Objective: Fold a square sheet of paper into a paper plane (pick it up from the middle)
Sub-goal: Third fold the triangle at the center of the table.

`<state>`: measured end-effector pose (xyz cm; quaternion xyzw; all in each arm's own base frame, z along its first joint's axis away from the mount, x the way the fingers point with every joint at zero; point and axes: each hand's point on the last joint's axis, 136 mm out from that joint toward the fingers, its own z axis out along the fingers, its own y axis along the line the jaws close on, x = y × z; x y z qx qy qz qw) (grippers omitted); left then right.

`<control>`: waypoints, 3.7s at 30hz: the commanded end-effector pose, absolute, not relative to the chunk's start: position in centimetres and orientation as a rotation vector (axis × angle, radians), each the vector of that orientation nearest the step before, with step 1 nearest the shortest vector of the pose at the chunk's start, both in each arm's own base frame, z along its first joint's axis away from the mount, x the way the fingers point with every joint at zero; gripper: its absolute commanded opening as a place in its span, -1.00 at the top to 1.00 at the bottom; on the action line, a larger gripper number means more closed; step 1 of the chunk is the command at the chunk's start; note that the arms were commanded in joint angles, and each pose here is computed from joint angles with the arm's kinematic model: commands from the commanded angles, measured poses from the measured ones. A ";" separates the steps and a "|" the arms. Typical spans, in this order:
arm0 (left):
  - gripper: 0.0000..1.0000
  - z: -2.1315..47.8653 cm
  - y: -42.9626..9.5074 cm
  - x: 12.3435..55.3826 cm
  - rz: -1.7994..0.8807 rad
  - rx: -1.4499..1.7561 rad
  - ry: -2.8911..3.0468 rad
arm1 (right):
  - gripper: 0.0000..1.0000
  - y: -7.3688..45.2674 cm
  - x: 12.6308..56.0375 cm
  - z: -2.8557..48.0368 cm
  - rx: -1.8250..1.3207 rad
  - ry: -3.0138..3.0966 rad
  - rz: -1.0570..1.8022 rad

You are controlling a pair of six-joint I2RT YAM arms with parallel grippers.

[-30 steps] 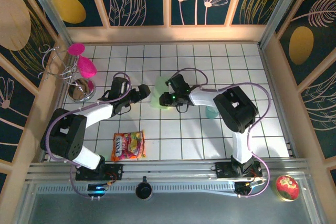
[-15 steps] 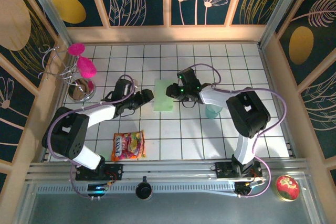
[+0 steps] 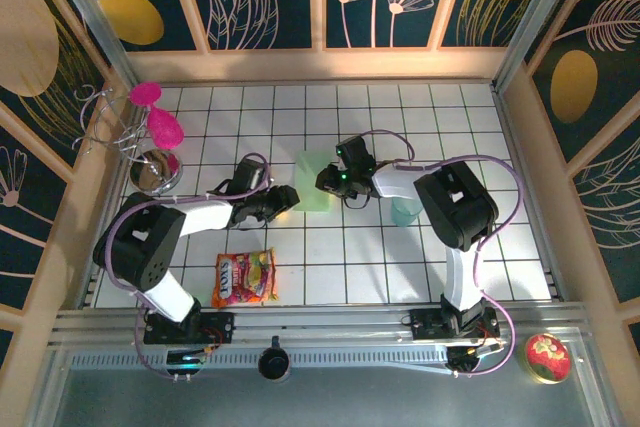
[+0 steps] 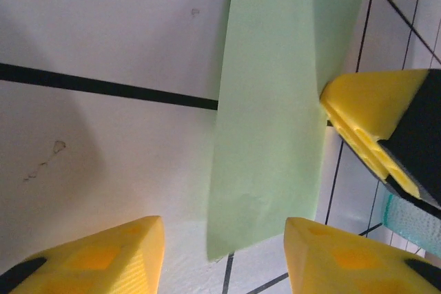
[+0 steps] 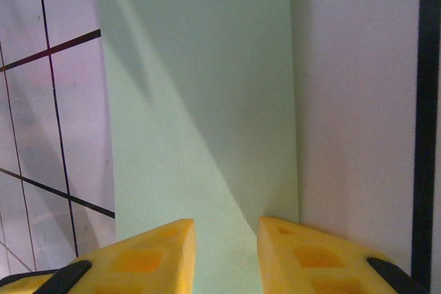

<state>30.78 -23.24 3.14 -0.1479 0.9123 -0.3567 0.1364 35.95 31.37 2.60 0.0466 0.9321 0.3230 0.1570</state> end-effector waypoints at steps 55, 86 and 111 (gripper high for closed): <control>0.94 3.3 -24.9 37.4 -1.094 -0.359 2.619 | 0.21 30.2 37.0 4.4 0.067 2.580 0.898; 0.99 7.0 -25.7 37.8 -1.254 -0.483 2.522 | -0.35 35.1 29.9 8.8 -0.805 1.922 0.400; 0.98 7.3 -25.7 37.8 -1.254 -0.485 2.523 | 0.52 34.3 30.8 8.9 -0.789 1.856 0.354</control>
